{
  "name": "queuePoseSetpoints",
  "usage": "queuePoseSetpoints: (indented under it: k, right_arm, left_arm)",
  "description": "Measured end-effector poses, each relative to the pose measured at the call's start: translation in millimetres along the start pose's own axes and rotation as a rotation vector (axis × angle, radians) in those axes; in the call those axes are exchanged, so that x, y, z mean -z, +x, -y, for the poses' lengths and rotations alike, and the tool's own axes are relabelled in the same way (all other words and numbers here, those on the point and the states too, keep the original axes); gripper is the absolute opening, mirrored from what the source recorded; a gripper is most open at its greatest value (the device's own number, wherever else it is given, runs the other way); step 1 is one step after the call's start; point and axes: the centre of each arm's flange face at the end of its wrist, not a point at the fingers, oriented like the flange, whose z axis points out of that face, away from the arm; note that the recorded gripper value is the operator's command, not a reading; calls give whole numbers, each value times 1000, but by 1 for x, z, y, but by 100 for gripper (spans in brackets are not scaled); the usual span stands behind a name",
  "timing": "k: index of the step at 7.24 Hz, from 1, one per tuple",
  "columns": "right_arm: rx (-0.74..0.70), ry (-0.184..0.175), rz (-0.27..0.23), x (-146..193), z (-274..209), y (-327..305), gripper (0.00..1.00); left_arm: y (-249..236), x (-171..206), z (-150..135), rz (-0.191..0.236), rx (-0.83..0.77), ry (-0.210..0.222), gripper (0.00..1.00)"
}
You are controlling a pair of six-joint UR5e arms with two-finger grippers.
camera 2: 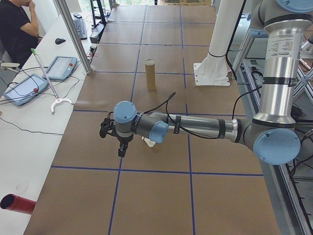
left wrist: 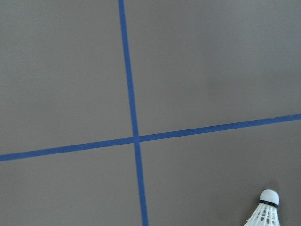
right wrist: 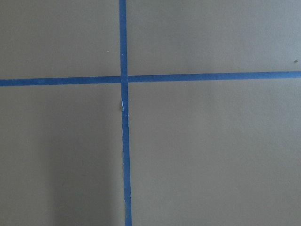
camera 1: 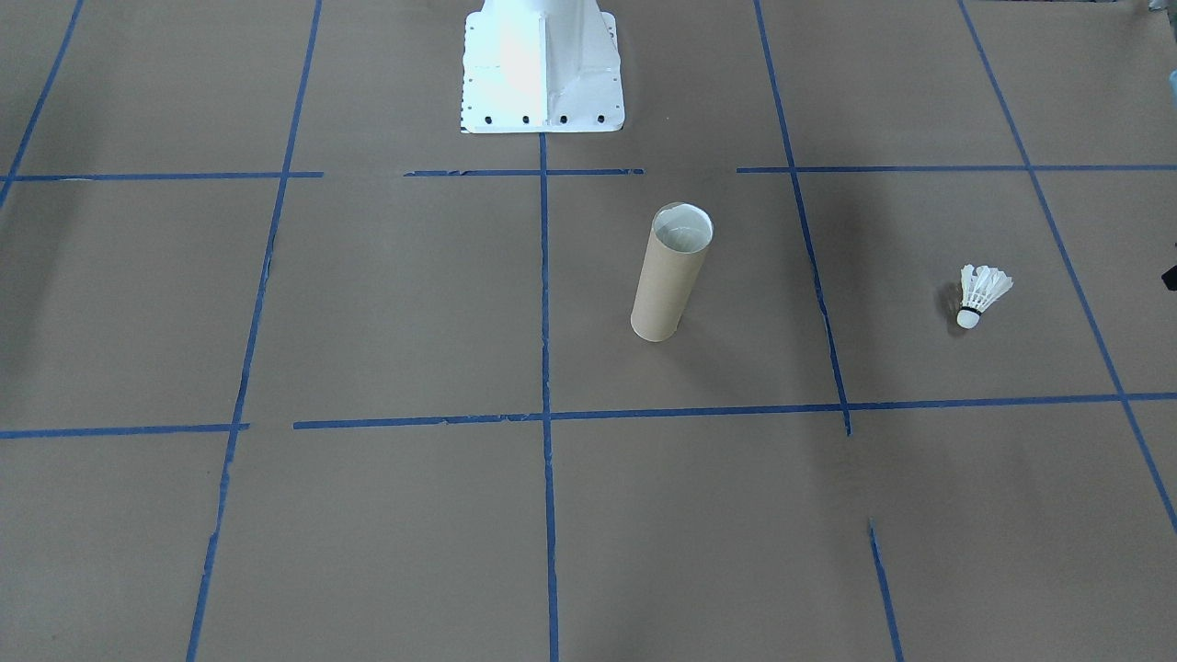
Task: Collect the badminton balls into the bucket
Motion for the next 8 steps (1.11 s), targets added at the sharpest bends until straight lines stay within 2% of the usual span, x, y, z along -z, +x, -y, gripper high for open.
queuePoseSetpoints:
  k: [1,4,6,8]
  right_arm:
    - [0,0,0,0,0,0,100]
    - [0,0,0,0,0,0,100]
    - [0,0,0,0,0,0,100]
    - [0,0,0,0,0,0,100]
  left_arm:
    - [15,-3,-13,-41,46,47,100]
    - [-6,9,-131,-183,69,167,100]
    - [-7,7,-156,-231,211,153,100]
    - [0,3,-161,-263,354,140,100]
